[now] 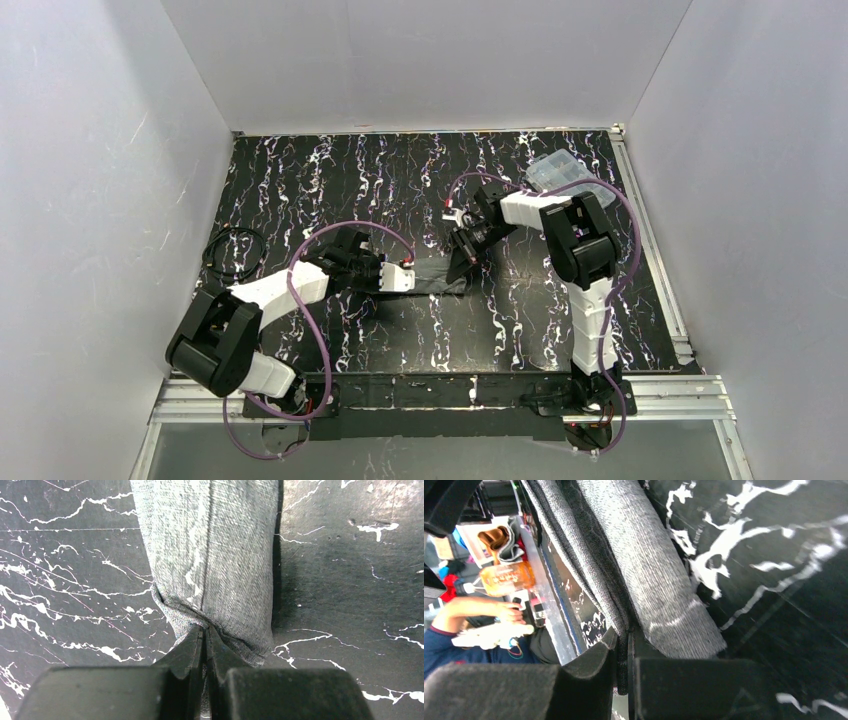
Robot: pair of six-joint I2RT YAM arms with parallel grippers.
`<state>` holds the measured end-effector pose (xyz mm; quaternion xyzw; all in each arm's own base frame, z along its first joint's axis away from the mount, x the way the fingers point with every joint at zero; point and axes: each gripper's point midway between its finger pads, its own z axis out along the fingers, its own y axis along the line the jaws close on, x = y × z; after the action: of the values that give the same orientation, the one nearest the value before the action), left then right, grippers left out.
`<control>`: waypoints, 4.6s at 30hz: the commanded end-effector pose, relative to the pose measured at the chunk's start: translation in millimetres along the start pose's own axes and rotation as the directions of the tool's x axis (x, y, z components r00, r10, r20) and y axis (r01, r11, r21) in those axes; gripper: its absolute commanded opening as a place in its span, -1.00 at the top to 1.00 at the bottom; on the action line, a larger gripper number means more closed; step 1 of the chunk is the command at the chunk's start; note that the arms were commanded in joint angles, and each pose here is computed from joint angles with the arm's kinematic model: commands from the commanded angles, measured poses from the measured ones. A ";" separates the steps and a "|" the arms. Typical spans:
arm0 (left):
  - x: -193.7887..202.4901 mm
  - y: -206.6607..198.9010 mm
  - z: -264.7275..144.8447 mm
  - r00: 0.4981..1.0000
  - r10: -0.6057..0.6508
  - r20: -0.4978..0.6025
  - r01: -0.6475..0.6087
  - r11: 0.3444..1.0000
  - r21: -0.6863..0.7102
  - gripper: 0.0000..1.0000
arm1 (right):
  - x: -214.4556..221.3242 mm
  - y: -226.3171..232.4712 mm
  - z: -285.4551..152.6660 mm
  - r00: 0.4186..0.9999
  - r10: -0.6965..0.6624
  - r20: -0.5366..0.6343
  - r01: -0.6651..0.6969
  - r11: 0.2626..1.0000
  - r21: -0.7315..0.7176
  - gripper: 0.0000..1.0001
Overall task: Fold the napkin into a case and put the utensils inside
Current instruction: Fold the 2/3-rectangle-folded napkin at the center of the board, then stuff the top corner of the smaller-rectangle-folded napkin into the folded napkin.
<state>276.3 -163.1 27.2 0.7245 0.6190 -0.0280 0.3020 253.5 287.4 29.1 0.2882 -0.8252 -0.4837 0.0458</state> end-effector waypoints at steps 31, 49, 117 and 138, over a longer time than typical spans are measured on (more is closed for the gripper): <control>-96.2 -12.6 -15.6 0.974 -0.096 0.204 0.069 0.988 0.139 0.75 | 10.8 -16.9 13.7 0.999 0.051 -0.005 -0.050 0.996 0.080 0.74; -26.7 -8.1 22.1 0.977 -0.213 -0.028 0.215 0.969 0.121 1.00 | 6.6 -2.6 9.0 1.000 0.018 0.016 -0.018 0.999 0.050 0.73; -23.7 -19.2 13.2 0.910 -0.415 -0.029 0.413 0.895 0.167 1.00 | -72.6 24.0 63.9 0.887 -0.129 0.443 0.077 0.988 0.134 0.65; 14.4 57.4 -51.9 0.689 -0.718 -0.094 0.721 0.693 -0.009 0.68 | -63.0 20.1 63.7 0.907 -0.191 0.376 0.119 0.971 0.206 0.71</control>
<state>333.7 -141.5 97.5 0.4551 0.8385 -0.1152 0.2767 282.3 386.2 31.5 0.2405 -0.8163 -0.4875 -0.1952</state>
